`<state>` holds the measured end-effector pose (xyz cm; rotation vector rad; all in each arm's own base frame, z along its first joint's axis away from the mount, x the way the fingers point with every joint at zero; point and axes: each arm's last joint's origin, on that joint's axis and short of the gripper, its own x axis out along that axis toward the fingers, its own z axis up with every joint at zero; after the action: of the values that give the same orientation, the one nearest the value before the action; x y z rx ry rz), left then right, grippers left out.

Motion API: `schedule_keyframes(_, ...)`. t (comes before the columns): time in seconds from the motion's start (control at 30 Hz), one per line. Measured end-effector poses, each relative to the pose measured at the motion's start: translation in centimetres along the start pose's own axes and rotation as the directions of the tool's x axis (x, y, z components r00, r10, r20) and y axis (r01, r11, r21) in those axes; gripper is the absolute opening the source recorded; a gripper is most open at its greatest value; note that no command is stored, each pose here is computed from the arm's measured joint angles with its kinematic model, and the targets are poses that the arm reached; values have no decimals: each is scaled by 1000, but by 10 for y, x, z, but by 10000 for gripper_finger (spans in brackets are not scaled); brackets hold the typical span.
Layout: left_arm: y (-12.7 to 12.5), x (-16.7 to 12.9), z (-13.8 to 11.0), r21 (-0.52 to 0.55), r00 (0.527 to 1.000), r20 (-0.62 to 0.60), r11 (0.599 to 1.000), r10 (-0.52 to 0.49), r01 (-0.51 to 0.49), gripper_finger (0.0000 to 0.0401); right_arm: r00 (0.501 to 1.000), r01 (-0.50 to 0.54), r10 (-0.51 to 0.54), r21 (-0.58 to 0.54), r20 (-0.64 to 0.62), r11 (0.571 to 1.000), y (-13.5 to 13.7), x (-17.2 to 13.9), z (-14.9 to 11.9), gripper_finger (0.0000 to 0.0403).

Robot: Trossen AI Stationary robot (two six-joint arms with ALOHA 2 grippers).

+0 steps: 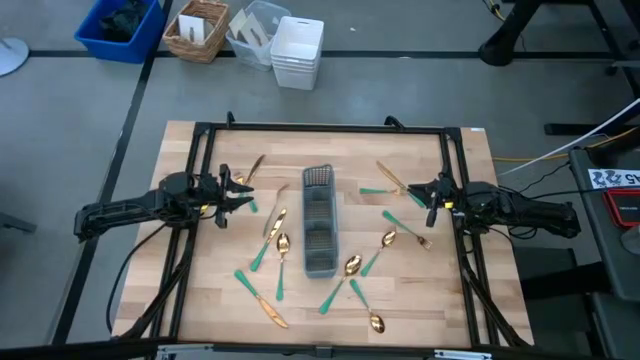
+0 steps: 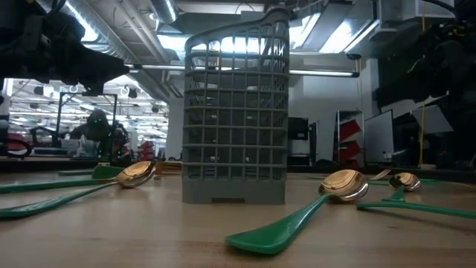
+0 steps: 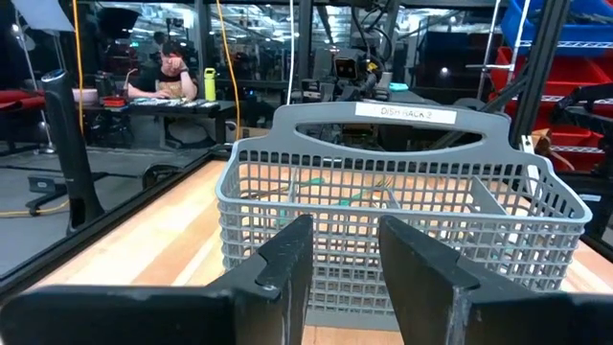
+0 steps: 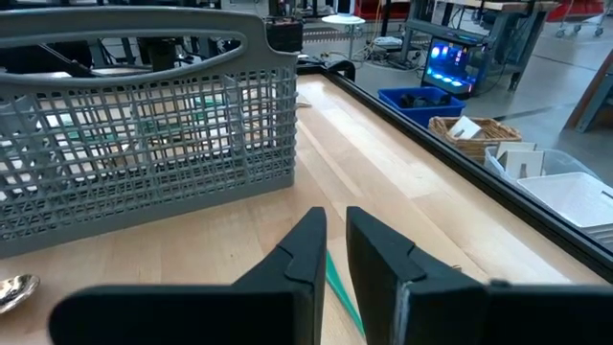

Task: Sort silverware
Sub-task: Put the green fork into the utensil rack

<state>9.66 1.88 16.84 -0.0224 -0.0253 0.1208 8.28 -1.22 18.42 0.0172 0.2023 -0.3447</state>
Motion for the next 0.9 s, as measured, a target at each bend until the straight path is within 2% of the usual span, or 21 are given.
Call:
schedule_keyframes(0.07,0,0,1,-24,1000,10,1000,0,1,115,1000,-1,1,7,18,1000,0,0,2,49)
schedule_keyframes(0.17,0,0,2,-152,1000,23,988,3,0,115,998,-4,3,21,67,1000,0,0,7,49)
schedule_keyframes(0.27,1,-1,10,-333,993,107,943,51,-13,115,993,-8,3,37,118,999,0,-1,12,49)
schedule_keyframes(0.33,2,-2,16,-414,987,142,910,79,-13,115,989,-10,4,45,146,999,0,-1,15,49)
schedule_keyframes(0.47,1,-6,36,-455,977,196,890,79,19,115,985,-13,3,53,171,998,0,-1,17,49)
schedule_keyframes(0.57,0,-7,53,-459,979,189,888,80,16,115,985,-13,4,53,170,999,0,-1,17,49)
schedule_keyframes(0.67,0,-7,73,-461,989,119,887,86,-22,115,985,-13,3,54,170,998,0,-1,17,49)
schedule_keyframes(0.73,1,-5,84,-479,994,16,873,110,-89,115,985,-13,3,54,171,998,0,-1,17,49)
schedule_keyframes(0.83,2,-1,101,-521,975,-160,826,154,-216,115,985,-13,3,54,171,998,0,-1,17,49)
schedule_keyframes(0.9,2,2,109,-532,943,-285,790,174,-306,115,985,-13,3,54,171,998,0,-1,17,49)
